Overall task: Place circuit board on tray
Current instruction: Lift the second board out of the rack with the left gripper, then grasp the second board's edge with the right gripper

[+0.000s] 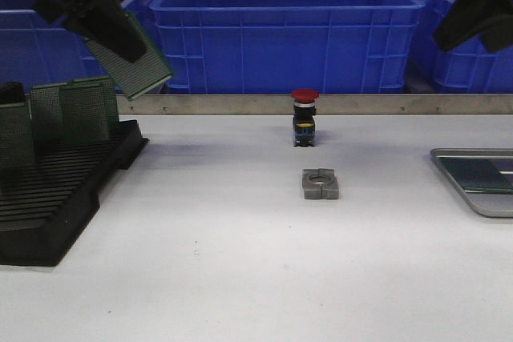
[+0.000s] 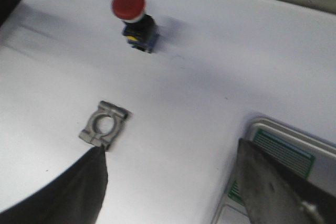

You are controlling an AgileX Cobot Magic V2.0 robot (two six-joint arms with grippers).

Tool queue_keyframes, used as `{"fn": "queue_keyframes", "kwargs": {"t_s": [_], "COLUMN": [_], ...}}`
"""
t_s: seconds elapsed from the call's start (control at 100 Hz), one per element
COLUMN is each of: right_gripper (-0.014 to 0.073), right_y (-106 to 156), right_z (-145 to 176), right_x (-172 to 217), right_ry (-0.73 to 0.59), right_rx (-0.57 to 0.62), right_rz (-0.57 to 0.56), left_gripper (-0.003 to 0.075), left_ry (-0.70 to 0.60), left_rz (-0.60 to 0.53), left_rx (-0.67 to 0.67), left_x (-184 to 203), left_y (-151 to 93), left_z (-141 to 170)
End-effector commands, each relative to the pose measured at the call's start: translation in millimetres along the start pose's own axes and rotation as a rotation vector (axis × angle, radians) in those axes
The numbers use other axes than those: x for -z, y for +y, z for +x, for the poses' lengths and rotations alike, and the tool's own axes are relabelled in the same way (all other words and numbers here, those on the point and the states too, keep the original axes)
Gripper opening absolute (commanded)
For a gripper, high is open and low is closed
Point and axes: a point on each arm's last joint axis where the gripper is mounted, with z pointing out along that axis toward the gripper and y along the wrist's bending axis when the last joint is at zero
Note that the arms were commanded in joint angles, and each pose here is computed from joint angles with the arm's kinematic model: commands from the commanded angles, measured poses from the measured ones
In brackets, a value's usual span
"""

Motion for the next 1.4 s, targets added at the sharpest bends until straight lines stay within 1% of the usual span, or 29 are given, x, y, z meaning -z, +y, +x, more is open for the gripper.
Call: {"fn": "queue_keyframes", "kwargs": {"t_s": [0.0,0.08,0.19,0.24,0.33,0.38,0.57,0.64,0.75,0.87,1.01,1.06,1.09,1.139,1.159,1.179,1.209,1.259,1.279,1.289,1.299,1.329,1.359,1.389], "right_gripper": [0.0532,0.0532,0.0532,0.0532,0.0532,0.0532,0.0532,0.0532,0.0532,0.0532,0.0532,0.0519,0.0494,0.0416,0.0371,0.0304,0.0252,0.0109,0.0074,0.0025,0.0025,-0.0050,-0.0103,-0.0118], "right_y": [24,43,71,80,94,99,110,112,111,109,109,110,110,110,110,111,111,111,111,111,111,111,110,110], "right_z": [-21,-23,-23,-23,-23,-23,-21,-20,-19,-18,-13,-11,-11,-11,-11,-11,-12,-11,-11,-11,-11,-11,-12,-12], "right_x": [19,17,13,11,10,9,-1,-7,-17,-27,-40,-43,-44,-45,-44,-44,-44,-44,-44,-44,-44,-44,-44,-44], "right_ry": [-0.101,-0.106,-0.106,-0.109,-0.119,-0.127,-0.141,-0.139,-0.143,-0.139,-0.110,-0.100,-0.099,-0.101,-0.102,-0.103,-0.104,-0.103,-0.103,-0.103,-0.103,-0.103,-0.103,-0.103], "right_rx": [0.124,0.219,0.400,0.462,0.546,0.573,0.648,0.659,0.650,0.628,0.583,0.569,0.559,0.550,0.548,0.546,0.544,0.543,0.543,0.543,0.543,0.543,0.542,0.542], "right_rz": [-0.037,-0.096,-0.176,-0.201,-0.234,-0.246,-0.286,-0.305,-0.305,-0.289,-0.331,-0.348,-0.355,-0.359,-0.360,-0.360,-0.361,-0.362,-0.362,-0.362,-0.362,-0.362,-0.361,-0.361], "left_gripper": [-0.0020,-0.0020,-0.0020,-0.0020,-0.0020,-0.0020,-0.0020,-0.0020,-0.0020,-0.0020,-0.0020,-0.0020,-0.0020,-0.0020,-0.0020,-0.0020,-0.0020,-0.0020,-0.0020,-0.0020,-0.0020,-0.0020,-0.0020,-0.0019], "left_ry": [-0.181,-0.217,-0.219,-0.220,-0.223,-0.224,-0.231,-0.232,-0.233,-0.234,-0.234,-0.234,-0.234,-0.234,-0.234,-0.234,-0.234,-0.234,-0.234,-0.234,-0.234,-0.234,-0.234,-0.234], "left_rz": [0.023,0.046,0.084,0.101,0.129,0.143,0.193,0.209,0.227,0.232,0.233,0.233,0.233,0.233,0.233,0.233,0.233,0.233,0.233,0.233,0.233,0.233,0.233,0.233], "left_rx": [-0.020,-0.028,-0.065,-0.081,-0.110,-0.125,-0.173,-0.187,-0.204,-0.211,-0.212,-0.212,-0.212,-0.212,-0.212,-0.212,-0.212,-0.212,-0.212,-0.212,-0.212,-0.212,-0.212,-0.212], "left_x": [25,20,8,3,-5,-9,-22,-26,-31,-32,-32,-32,-32,-32,-32,-32,-32,-32,-32,-32,-32,-32,-32,-32], "left_y": [-18,-24,-34,-39,-48,-53,-70,-76,-83,-85,-85,-85,-85,-85,-85,-85,-85,-85,-85,-85,-85,-85,-85,-85], "left_z": [-43,-54,-68,-75,-85,-90,-108,-114,-120,-122,-122,-122,-122,-122,-122,-122,-122,-122,-122,-122,-122,-122,-122,-122]}}
